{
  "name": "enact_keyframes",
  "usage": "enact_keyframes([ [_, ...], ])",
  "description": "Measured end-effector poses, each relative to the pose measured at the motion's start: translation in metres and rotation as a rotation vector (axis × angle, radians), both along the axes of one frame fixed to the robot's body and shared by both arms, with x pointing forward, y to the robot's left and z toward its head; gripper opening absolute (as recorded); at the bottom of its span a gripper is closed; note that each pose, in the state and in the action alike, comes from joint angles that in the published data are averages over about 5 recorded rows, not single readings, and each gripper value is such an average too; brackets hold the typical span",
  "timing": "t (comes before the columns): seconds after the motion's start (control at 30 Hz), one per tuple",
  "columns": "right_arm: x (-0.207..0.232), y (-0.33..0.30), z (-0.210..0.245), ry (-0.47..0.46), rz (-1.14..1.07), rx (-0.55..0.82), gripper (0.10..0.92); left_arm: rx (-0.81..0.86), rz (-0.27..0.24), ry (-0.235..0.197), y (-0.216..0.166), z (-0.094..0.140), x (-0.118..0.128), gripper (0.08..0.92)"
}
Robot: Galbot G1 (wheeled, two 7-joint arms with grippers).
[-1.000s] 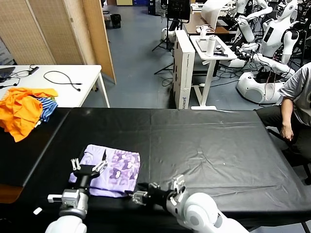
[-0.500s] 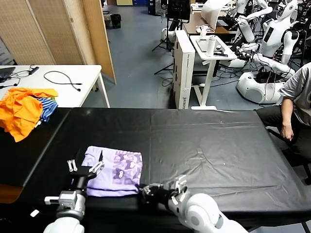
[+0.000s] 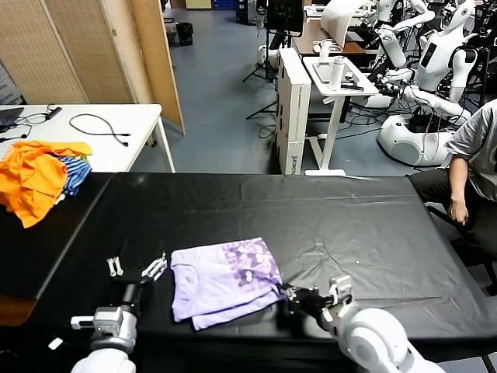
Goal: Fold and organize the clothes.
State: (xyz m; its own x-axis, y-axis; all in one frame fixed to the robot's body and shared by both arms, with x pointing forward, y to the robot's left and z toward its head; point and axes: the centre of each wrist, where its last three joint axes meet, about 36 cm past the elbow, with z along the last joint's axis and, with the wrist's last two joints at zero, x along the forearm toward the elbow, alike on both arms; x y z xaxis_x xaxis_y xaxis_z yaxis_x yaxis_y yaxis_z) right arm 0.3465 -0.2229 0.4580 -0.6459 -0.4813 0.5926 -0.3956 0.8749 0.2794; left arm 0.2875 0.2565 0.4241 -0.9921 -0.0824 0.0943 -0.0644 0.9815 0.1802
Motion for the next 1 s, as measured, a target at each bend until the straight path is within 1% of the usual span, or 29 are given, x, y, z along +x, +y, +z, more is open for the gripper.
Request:
enact_keyframes([
  [0.07,-0.005,-0.004,0.008,-0.015,-0.013,-0.005,0.266,-0.002,0.0,0.002,0.0,0.0,-0.002,0.907],
  [0.1,-0.009,-0.006,0.012,-0.022,-0.017,-0.005,0.322,-0.004,0.0,0.002,0.0,0.001,-0.003,0.907],
  [0.13,-0.013,-0.008,0.015,-0.028,-0.02,-0.004,0.397,-0.009,0.001,0.003,0.0,0.001,-0.003,0.907],
  [0.2,-0.021,-0.011,0.023,-0.04,-0.028,0.001,0.51,-0.026,0.001,0.009,0.0,0.001,-0.004,0.907],
  [0.23,-0.026,-0.013,0.026,-0.047,-0.034,0.002,0.586,-0.039,0.001,0.016,-0.001,0.001,-0.003,0.907],
  [0.33,-0.039,-0.019,0.034,-0.07,-0.052,-0.006,0.765,-0.097,0.005,0.046,-0.002,0.003,-0.003,0.907],
  [0.37,-0.043,-0.021,0.036,-0.079,-0.058,-0.013,0.812,-0.118,0.008,0.057,-0.003,0.004,-0.003,0.907],
  [0.43,-0.048,-0.025,0.036,-0.111,-0.074,-0.021,0.878,-0.159,0.013,0.081,-0.003,0.008,-0.003,0.907],
  [0.53,-0.052,-0.028,0.032,-0.205,-0.117,-0.009,0.903,-0.2,0.011,0.101,-0.002,0.012,-0.006,0.907],
  [0.63,-0.053,-0.029,0.025,-0.299,-0.148,0.009,0.906,-0.227,-0.001,0.086,0.0,0.016,-0.011,0.907],
  [0.7,-0.055,-0.029,0.021,-0.339,-0.158,0.008,0.907,-0.245,-0.007,0.073,0.002,0.017,-0.014,0.907],
  [0.77,-0.056,-0.03,0.017,-0.361,-0.167,0.003,0.907,-0.252,-0.009,0.063,0.004,0.017,-0.018,0.907],
  [0.87,-0.059,-0.032,0.014,-0.373,-0.187,0.001,0.907,-0.243,-0.011,0.062,0.007,0.016,-0.024,0.907],
  [1.0,-0.064,-0.034,0.012,-0.379,-0.214,-0.009,0.907,-0.222,-0.013,0.084,0.01,0.017,-0.034,0.907],
])
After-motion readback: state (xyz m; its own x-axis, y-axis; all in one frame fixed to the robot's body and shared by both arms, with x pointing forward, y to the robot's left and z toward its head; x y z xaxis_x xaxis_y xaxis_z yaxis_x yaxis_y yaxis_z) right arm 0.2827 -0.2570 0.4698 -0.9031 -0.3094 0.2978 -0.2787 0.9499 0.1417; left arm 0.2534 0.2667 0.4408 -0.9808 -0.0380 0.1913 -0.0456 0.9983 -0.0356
